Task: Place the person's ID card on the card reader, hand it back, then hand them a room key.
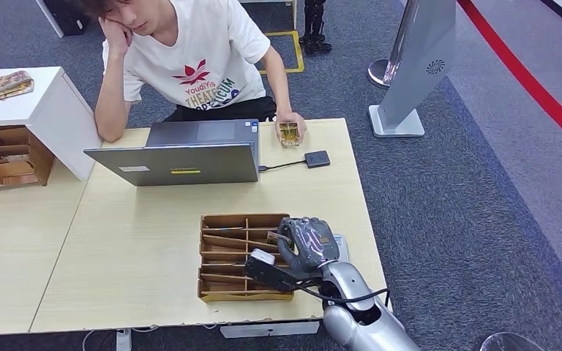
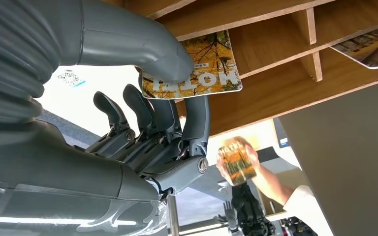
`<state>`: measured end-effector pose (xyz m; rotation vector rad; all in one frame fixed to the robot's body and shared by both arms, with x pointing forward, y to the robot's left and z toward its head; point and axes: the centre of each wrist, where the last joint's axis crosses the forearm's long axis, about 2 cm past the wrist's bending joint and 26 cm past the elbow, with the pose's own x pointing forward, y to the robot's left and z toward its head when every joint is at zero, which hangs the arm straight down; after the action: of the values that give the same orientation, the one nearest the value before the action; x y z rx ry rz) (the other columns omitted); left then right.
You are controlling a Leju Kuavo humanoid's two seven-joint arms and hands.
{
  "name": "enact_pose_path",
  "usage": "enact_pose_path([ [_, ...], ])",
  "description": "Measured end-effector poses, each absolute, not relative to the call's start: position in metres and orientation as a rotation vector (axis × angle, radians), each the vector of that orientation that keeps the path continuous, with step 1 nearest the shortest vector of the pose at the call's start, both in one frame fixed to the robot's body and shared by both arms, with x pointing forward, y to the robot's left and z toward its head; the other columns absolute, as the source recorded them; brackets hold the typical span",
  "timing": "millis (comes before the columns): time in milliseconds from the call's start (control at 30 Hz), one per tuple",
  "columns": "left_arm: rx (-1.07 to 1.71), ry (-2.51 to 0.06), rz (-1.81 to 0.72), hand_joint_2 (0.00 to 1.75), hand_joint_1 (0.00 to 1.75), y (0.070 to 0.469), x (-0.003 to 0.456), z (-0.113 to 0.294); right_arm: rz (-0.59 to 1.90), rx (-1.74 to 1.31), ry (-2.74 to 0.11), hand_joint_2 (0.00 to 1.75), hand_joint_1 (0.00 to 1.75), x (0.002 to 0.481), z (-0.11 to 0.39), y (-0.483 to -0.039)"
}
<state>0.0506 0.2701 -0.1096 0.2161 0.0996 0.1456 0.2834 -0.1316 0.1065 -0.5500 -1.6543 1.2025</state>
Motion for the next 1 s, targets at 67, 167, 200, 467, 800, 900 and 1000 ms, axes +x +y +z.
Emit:
enact_pose_path([
  [67,0.216,0.099,0.146,1.75,0.00,0.270,0.051,-0.110,1.202,-0.550,-1.654,1.75,1.50,0.284,0.107,-0.132],
  [167,0.216,0.099,0.145,1.75,0.00,0.270,0.051,-0.110,1.202,-0.551,-1.654,1.75,1.56,0.284,0.107,-0.132],
  [200,0.216,0.099,0.146,1.75,0.00,0.270,0.051,-0.110,1.201,-0.551,-1.654,1.75,1.61,0.284,0.107,-0.132],
  [467,0.220,0.097,0.147,1.75,0.00,0.270,0.049,-0.110,1.035,-0.486,-1.796,1.75,1.75,0.281,0.127,-0.135],
  [800,0.228,0.094,0.176,1.75,0.00,0.270,0.046,-0.110,0.532,-0.247,-2.160,1.75,1.75,0.262,0.192,-0.173],
  [900,0.228,0.094,0.184,1.75,0.00,0.270,0.046,-0.110,0.476,-0.243,-2.203,1.75,1.75,0.255,0.200,-0.182],
  [1000,0.228,0.093,0.185,1.75,0.00,0.270,0.046,-0.110,0.456,-0.247,-2.223,1.75,1.75,0.251,0.205,-0.187],
])
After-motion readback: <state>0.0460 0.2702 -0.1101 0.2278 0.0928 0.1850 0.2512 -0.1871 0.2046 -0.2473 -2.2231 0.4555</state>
